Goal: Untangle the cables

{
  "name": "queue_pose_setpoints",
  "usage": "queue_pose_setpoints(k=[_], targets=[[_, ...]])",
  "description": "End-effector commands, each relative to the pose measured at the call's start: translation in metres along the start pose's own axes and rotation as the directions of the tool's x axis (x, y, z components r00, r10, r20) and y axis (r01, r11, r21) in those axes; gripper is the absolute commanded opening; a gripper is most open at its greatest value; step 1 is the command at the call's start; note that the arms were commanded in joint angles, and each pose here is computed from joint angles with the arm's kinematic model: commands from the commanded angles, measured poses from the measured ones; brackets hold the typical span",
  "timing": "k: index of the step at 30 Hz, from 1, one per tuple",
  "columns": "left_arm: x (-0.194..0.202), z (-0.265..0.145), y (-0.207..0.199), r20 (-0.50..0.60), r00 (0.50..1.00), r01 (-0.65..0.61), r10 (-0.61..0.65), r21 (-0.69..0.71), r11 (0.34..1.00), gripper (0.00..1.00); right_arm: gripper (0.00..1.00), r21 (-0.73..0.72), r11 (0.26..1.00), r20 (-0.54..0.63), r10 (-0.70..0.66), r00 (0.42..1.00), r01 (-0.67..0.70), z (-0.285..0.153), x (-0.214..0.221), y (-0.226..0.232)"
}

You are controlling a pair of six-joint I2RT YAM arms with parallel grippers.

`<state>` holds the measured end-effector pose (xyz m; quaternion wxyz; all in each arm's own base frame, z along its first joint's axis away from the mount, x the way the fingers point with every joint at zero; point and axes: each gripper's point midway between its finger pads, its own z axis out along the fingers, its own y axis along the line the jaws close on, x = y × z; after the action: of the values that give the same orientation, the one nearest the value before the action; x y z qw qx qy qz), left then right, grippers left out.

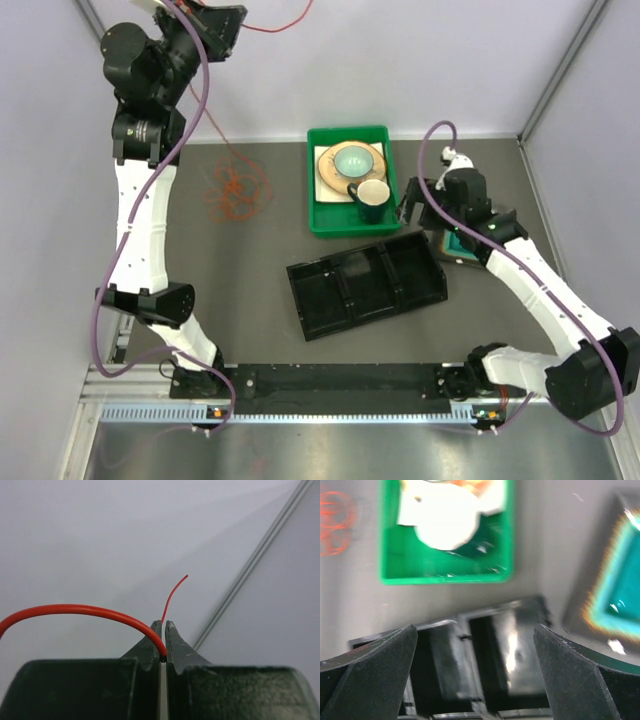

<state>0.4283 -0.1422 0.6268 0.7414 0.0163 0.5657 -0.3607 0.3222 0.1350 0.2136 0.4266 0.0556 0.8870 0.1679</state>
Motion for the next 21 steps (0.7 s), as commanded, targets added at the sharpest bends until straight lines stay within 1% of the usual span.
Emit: queue_pose_setpoints(k=[1,2,3,5,6,7,8,9,11,12,13,14,15,17,18,21], targets=[[0.005,-0.001,-0.026,-0.040,0.997,0.075,-0.071,0.107,0.991,0.00,0.98,-0.224,0.957,0.201,-0.138,0.970,0.183,-0.014,-0.032,0.072],[0.008,-0.001,-0.028,-0.048,0.996,0.085,-0.080,0.116,0.990,0.00,0.98,-0.293,0.929,0.260,-0.148,0.954,0.224,-0.013,-0.041,0.094],[0.010,0.000,-0.028,-0.056,0.994,0.098,-0.092,0.120,0.988,0.00,0.98,-0.335,0.903,0.272,-0.181,0.945,0.269,-0.010,-0.030,0.111],[0.018,0.001,-0.029,-0.083,0.989,0.131,-0.121,0.132,0.982,0.00,0.98,-0.409,0.841,0.337,-0.222,0.915,0.355,-0.003,-0.026,0.136],[0.020,0.001,-0.032,-0.089,0.988,0.138,-0.126,0.145,0.980,0.00,0.98,-0.438,0.807,0.430,-0.199,0.881,0.396,0.000,-0.033,0.149],[0.023,0.001,-0.035,-0.104,0.985,0.153,-0.137,0.158,0.976,0.00,0.98,-0.449,0.780,0.467,-0.210,0.859,0.435,0.002,-0.029,0.160],[0.029,0.002,-0.037,-0.122,0.981,0.168,-0.149,0.164,0.972,0.00,0.99,-0.442,0.777,0.463,-0.229,0.856,0.447,0.020,-0.019,0.162],[0.029,0.000,-0.041,-0.127,0.980,0.176,-0.156,0.172,0.969,0.00,0.99,-0.438,0.764,0.508,-0.226,0.832,0.474,0.022,-0.025,0.173],[0.035,0.000,-0.046,-0.143,0.976,0.191,-0.166,0.182,0.965,0.00,0.98,-0.435,0.756,0.518,-0.233,0.823,0.488,0.034,-0.034,0.187],[0.033,-0.002,-0.050,-0.144,0.974,0.201,-0.176,0.191,0.961,0.00,0.98,-0.435,0.759,0.486,-0.255,0.836,0.484,0.054,-0.025,0.189],[0.035,-0.002,-0.051,-0.151,0.972,0.208,-0.181,0.193,0.959,0.00,0.98,-0.450,0.748,0.478,-0.259,0.839,0.487,0.062,-0.023,0.195],[0.036,-0.003,-0.053,-0.157,0.970,0.213,-0.183,0.200,0.956,0.00,0.98,-0.456,0.745,0.493,-0.244,0.835,0.487,0.063,-0.032,0.205],[0.034,-0.005,-0.055,-0.156,0.970,0.214,-0.184,0.204,0.955,0.00,0.98,-0.459,0.747,0.480,-0.247,0.842,0.481,0.077,-0.027,0.207],[0.036,-0.006,-0.056,-0.162,0.969,0.218,-0.187,0.203,0.954,0.00,0.98,-0.482,0.726,0.493,-0.239,0.837,0.491,0.079,-0.034,0.223],[0.034,-0.008,-0.057,-0.159,0.969,0.219,-0.189,0.202,0.955,0.00,0.98,-0.501,0.721,0.459,-0.246,0.854,0.478,0.092,-0.025,0.226],[0.032,-0.011,-0.058,-0.154,0.971,0.212,-0.183,0.200,0.956,0.00,0.98,-0.578,0.690,0.419,-0.208,0.884,0.436,0.093,-0.022,0.250]])
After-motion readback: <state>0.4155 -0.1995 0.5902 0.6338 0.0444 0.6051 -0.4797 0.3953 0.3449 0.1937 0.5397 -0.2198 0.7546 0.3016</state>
